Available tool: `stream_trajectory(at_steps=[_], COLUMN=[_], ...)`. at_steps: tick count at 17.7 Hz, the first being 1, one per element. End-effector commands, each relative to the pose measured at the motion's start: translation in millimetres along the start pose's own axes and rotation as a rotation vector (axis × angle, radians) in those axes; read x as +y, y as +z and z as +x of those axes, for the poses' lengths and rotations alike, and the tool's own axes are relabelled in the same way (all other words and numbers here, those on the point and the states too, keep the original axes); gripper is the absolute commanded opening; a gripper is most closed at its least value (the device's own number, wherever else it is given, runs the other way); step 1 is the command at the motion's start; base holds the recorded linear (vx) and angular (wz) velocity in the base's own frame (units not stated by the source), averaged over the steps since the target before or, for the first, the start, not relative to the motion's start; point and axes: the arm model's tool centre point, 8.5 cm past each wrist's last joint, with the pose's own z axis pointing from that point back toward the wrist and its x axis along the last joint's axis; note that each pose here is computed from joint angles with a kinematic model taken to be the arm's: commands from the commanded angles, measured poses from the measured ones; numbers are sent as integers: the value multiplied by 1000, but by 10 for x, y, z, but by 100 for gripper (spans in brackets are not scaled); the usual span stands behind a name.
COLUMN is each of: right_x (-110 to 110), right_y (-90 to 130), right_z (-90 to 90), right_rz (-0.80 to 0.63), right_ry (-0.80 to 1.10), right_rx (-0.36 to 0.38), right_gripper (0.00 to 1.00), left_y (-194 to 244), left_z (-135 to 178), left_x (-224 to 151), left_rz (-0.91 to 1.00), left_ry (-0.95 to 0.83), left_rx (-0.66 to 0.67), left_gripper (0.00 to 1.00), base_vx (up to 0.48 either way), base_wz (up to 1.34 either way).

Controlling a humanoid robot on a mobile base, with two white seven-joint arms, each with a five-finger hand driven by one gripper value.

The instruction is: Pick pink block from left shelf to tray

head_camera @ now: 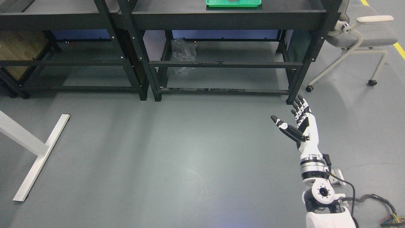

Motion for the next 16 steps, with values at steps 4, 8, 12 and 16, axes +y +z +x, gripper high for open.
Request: stream_trajectory(at_steps=[4,8,12,16], right_x=[-98,-93,-92,-145], right_y=[-7,-6,-12,-19], right_z=[23,23,29,55], right_rz=[-15,-13,-13,-33], right_ry=[13,13,10,-7], right_rx=[-6,-6,-9,-13], right_gripper=[100,100,100,100], left_y=[9,9,9,8], left_z=[61,61,61,59], left_x=[105,105,105,105], left_rz=[15,15,15,15], left_ry=[-5,-5,-5,-5], left_rx=[-18,-18,-18,-16], left_gripper=[100,100,100,100], base_vx=[0,0,0,0], base_wz=[0,0,0,0])
